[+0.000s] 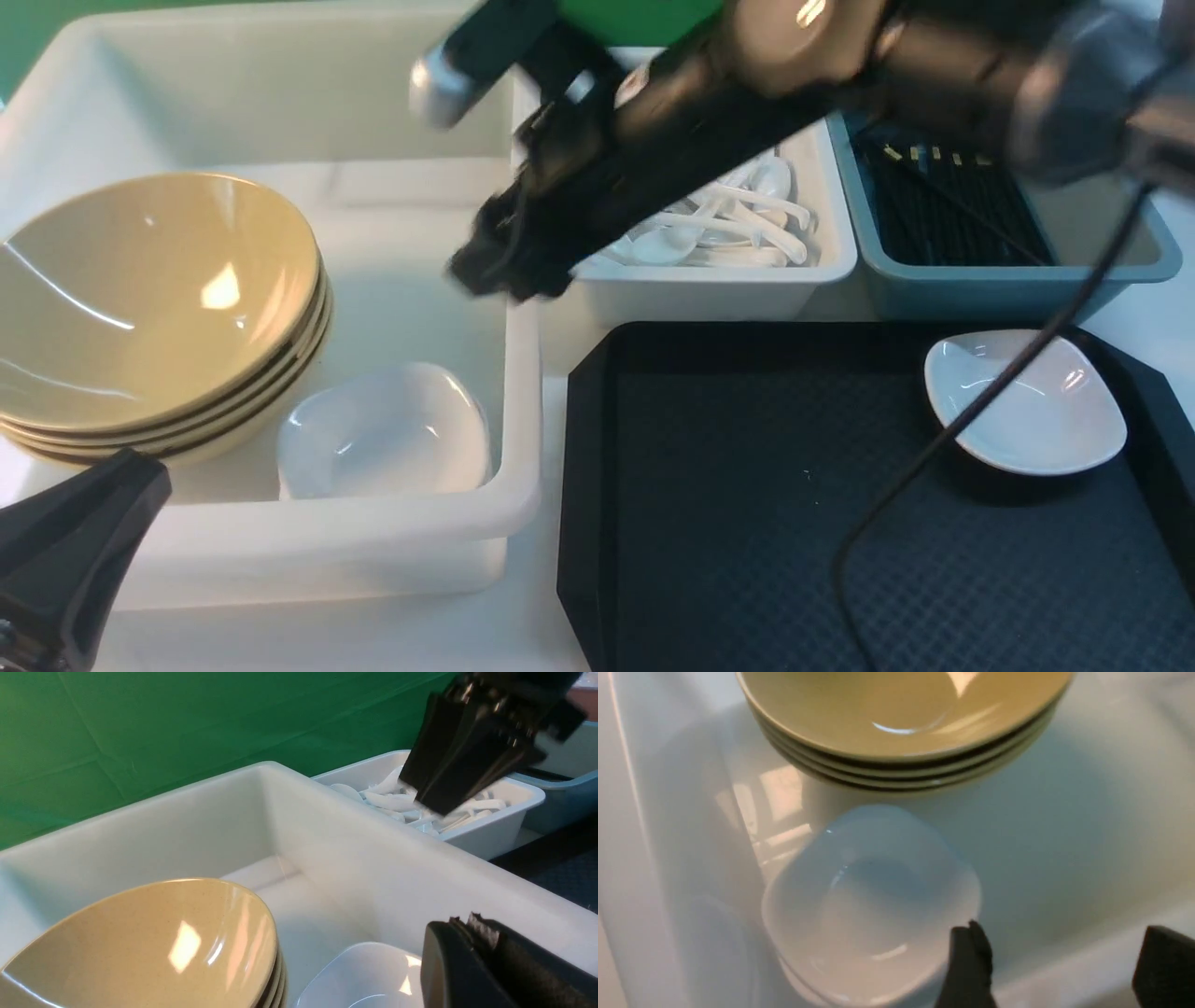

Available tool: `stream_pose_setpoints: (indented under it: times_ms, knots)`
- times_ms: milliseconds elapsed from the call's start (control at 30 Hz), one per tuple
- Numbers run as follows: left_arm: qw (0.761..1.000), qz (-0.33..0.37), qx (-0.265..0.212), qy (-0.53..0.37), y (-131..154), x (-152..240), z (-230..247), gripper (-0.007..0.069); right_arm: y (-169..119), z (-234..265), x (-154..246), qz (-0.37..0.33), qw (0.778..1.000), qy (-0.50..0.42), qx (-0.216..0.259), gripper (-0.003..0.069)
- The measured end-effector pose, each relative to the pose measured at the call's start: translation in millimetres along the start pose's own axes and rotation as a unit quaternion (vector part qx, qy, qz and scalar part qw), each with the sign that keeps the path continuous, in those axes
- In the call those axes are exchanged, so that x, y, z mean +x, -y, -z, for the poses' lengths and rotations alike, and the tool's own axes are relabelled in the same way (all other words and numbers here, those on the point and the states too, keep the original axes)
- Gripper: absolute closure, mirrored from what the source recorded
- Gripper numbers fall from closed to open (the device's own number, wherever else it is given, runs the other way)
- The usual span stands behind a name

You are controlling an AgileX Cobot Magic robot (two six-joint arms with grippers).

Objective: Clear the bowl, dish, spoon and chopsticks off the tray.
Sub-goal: Use the right arm to grab the plate

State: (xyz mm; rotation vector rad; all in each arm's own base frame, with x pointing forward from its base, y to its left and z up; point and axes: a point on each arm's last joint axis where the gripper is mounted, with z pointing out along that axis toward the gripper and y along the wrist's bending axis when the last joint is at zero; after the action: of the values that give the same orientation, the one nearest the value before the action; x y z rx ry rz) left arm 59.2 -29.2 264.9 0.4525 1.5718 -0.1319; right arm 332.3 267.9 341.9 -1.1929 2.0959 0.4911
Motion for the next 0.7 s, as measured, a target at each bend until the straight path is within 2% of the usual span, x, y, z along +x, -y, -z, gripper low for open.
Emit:
stream_pose_setpoints:
  times_ms: [67,100,133,200,367,500,567,633,700]
  knots:
    - [1.0,0.0,0.0,0.0,0.1,0.0,0.0,0.0634,14.9,35.2,9.7,-0.012,0.997,-0.056,0.047,0.0189]
    - [1.0,0.0,0.0,0.0,0.1,0.0,0.0,0.0634,16.8,35.8,10.3,-0.014,0.997,-0.056,0.048,0.0191]
    - [1.0,0.0,0.0,0.0,-0.1,0.0,0.0,0.0634,35.1,55.6,29.0,-0.04,0.99,-0.113,0.08,0.0221]
    - [1.0,0.0,-0.002,0.001,-0.4,-0.3,0.0,0.0634,54.8,63.1,53.6,-0.084,0.978,-0.162,0.101,0.0262]
    - [1.0,0.004,-0.005,0.004,-0.9,-0.8,0.0,0.0634,110.9,48.9,162.1,-0.243,0.926,-0.254,0.142,0.044]
    - [1.0,0.012,-0.005,0.007,-0.9,-1.3,0.0,0.0634,129.7,42.2,229.5,-0.319,0.897,-0.246,0.182,0.056]
    - [1.0,0.014,-0.005,0.008,-1.0,-1.5,0.0,0.0634,131.5,38.1,245.7,-0.341,0.892,-0.223,0.195,0.0597]
    - [1.0,0.014,-0.005,0.008,-1.0,-1.5,0.0,0.0634,130.2,35.0,249.6,-0.35,0.89,-0.217,0.193,0.0604]
    - [1.0,0.014,-0.006,0.009,-1.1,-1.6,0.0,0.0634,123.4,24.6,250.7,-0.368,0.891,-0.207,0.167,0.061]
